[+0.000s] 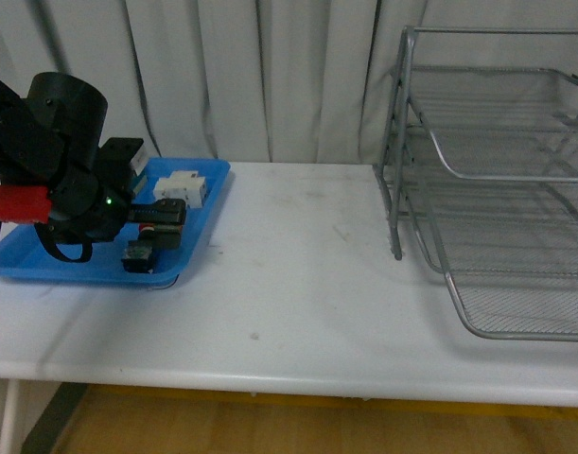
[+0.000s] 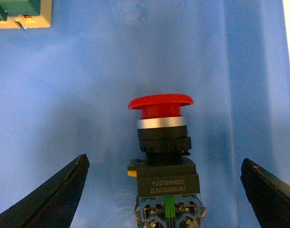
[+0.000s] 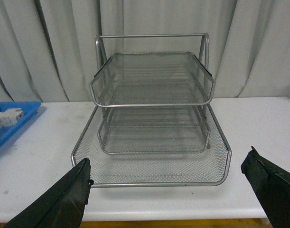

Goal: Place button on rack with both arms

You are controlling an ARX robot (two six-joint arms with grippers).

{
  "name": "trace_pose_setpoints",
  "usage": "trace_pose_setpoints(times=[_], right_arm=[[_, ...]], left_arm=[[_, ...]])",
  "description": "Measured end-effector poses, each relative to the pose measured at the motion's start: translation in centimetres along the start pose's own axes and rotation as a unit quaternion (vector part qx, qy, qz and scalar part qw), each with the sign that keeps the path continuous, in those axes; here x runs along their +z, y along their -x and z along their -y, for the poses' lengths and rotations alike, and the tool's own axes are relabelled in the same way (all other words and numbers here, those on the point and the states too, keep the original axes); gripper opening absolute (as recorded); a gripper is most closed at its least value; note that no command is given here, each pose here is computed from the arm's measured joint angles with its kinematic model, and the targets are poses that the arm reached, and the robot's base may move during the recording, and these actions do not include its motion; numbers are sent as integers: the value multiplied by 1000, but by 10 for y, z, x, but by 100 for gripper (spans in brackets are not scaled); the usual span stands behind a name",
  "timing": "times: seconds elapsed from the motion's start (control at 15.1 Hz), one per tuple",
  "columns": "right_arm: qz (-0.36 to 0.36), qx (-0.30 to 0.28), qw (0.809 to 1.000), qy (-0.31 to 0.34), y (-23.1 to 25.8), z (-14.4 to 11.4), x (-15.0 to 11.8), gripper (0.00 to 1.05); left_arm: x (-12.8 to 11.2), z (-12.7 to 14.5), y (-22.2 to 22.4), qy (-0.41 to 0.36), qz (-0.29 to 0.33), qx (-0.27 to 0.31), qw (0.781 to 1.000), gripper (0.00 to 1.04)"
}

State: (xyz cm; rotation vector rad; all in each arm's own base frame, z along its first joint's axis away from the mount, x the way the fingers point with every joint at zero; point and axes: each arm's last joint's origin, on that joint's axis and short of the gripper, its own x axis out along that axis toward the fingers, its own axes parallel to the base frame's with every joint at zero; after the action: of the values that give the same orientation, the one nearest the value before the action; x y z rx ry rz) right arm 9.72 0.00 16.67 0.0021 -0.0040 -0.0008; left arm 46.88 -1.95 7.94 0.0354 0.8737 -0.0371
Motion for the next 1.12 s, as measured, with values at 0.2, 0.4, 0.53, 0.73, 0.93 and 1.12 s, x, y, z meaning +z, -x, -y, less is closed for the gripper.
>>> trace_pose_setpoints(times=[0.2, 0.4, 0.53, 0.73, 0.93, 1.12], right_arm=[[0, 0, 1000, 0, 0, 0, 0, 98], [0, 0, 1000, 0, 0, 0, 0, 98], [0, 0, 1000, 0, 0, 0, 0, 98], [0, 0, 1000, 0, 0, 0, 0, 98], [0, 0, 1000, 0, 0, 0, 0, 98], [0, 0, 1000, 0, 0, 0, 0, 98]], left_arm=[[-10, -1, -15, -10, -25, 3, 1000, 98], [-8, 0, -16, -10, -18, -3, 1000, 91], [-7, 0, -16, -10, -19, -4, 1000, 69], [-7, -2, -16, -8, -19, -3, 1000, 41], [-2, -6, -7, 0, 7, -5, 1000, 36], [20, -2, 74, 6, 114, -17, 993, 36]])
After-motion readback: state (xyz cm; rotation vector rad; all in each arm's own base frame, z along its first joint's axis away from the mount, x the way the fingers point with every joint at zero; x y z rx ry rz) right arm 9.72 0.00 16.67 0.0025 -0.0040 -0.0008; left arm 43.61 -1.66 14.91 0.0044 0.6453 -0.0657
